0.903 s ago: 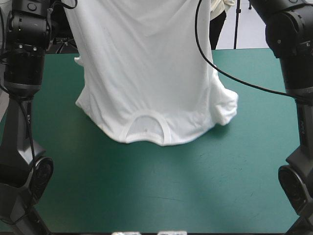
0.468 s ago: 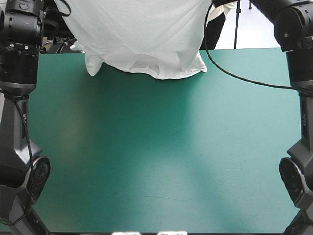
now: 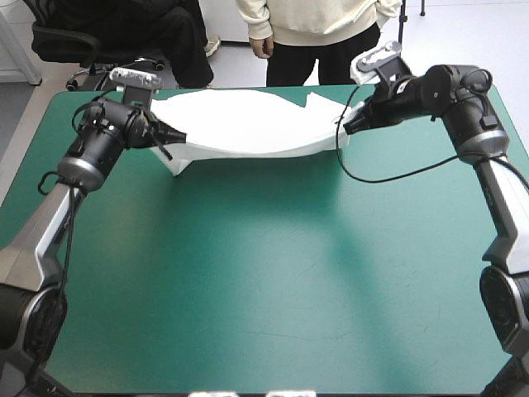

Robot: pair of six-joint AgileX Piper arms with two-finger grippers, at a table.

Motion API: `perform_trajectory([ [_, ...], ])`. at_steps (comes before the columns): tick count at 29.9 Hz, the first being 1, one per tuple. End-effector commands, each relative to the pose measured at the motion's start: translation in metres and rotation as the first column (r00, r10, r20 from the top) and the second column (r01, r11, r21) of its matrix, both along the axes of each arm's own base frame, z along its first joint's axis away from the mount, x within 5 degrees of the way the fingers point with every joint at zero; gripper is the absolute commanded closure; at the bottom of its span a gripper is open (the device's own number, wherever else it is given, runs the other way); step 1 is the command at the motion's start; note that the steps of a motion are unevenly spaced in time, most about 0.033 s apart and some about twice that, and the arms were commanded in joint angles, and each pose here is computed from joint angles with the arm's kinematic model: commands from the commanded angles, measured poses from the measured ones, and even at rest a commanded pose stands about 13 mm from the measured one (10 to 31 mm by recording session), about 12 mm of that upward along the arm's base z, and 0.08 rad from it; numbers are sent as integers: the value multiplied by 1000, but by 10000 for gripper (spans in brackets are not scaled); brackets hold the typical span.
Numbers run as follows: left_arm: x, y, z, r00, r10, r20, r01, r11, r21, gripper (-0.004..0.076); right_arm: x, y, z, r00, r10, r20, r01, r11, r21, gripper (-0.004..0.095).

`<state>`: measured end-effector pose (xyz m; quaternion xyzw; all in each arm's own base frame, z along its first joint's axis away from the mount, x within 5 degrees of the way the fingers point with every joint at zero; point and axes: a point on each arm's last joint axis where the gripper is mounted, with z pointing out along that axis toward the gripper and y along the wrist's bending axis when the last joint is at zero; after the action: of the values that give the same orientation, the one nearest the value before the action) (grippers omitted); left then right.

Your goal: Fold the cloth

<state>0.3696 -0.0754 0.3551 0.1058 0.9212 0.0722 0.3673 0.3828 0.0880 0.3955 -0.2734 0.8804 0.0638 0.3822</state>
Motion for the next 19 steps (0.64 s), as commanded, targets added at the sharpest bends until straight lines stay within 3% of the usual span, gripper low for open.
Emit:
perform_trajectory([
  [1,-38,9,18,996,-52,78,50,998,26,740,-29,-8,18,998,5,68,-9,999,49,925],
  [11,-120,23,-13,982,-99,-160,101,995,4,741,-96,-18,-31,980,25,-200,-24,1000,9,925],
  [19,-163,30,-53,926,-106,-362,109,994,-12,741,-166,-34,-64,938,-68,-340,60,998,-35,925],
])
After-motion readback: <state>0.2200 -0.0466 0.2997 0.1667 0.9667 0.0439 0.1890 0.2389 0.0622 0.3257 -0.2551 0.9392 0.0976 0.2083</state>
